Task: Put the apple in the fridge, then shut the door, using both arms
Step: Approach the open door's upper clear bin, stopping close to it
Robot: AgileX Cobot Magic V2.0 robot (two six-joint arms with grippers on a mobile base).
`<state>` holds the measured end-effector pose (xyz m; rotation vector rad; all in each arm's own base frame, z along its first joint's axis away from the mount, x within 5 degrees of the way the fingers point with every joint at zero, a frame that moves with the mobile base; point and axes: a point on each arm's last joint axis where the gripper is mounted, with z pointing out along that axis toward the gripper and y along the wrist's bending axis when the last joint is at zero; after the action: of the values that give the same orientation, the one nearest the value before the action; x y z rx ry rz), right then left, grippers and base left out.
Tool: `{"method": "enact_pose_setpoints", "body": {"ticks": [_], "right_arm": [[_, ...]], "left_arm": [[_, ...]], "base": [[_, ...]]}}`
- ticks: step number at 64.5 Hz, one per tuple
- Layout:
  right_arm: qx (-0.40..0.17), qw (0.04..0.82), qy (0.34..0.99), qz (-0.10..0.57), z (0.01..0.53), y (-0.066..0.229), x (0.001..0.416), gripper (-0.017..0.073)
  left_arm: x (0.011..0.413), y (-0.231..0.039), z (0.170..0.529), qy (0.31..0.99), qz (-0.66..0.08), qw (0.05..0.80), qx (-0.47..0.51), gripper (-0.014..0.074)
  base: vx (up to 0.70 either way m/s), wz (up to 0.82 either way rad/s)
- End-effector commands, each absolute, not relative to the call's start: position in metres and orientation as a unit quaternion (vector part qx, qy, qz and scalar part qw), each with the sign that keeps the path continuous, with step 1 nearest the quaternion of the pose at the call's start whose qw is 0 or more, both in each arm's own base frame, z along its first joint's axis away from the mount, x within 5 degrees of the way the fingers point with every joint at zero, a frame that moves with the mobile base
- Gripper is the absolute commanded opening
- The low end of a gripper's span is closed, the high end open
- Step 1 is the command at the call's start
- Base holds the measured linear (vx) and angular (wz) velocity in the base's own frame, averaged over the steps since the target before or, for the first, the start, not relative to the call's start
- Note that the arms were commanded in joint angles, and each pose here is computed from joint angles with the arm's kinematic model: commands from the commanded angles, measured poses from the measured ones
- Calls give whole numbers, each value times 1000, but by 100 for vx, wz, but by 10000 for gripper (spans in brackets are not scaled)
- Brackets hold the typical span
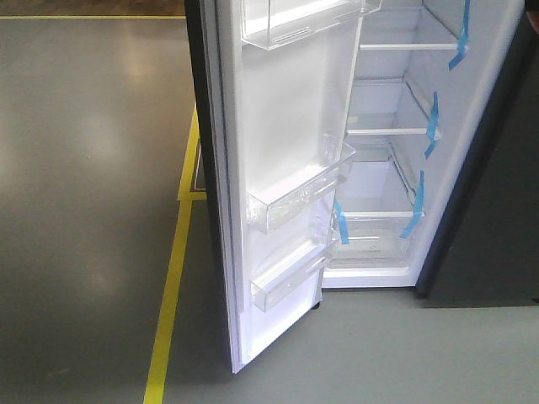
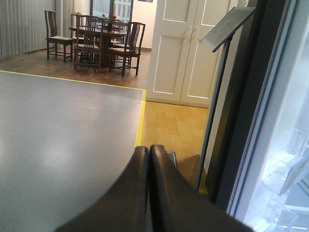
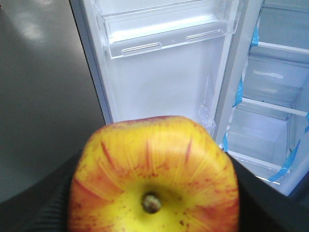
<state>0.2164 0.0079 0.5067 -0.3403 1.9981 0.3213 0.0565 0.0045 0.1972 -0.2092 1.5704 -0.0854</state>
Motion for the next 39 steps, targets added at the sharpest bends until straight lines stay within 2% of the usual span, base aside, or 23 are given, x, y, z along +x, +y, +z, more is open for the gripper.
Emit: {"method": "enact_pose_setpoints", "body": {"ticks": [1,39], "right_arm": [[-136,566,802,132,525,9,208,13],[-136,566,802,132,525,9,208,13]], "left_arm": [[57,4,195,685,-44,722,-90,-6],[57,4,195,685,-44,722,-90,-6]], "base": [[10,0],[11,-1]]}}
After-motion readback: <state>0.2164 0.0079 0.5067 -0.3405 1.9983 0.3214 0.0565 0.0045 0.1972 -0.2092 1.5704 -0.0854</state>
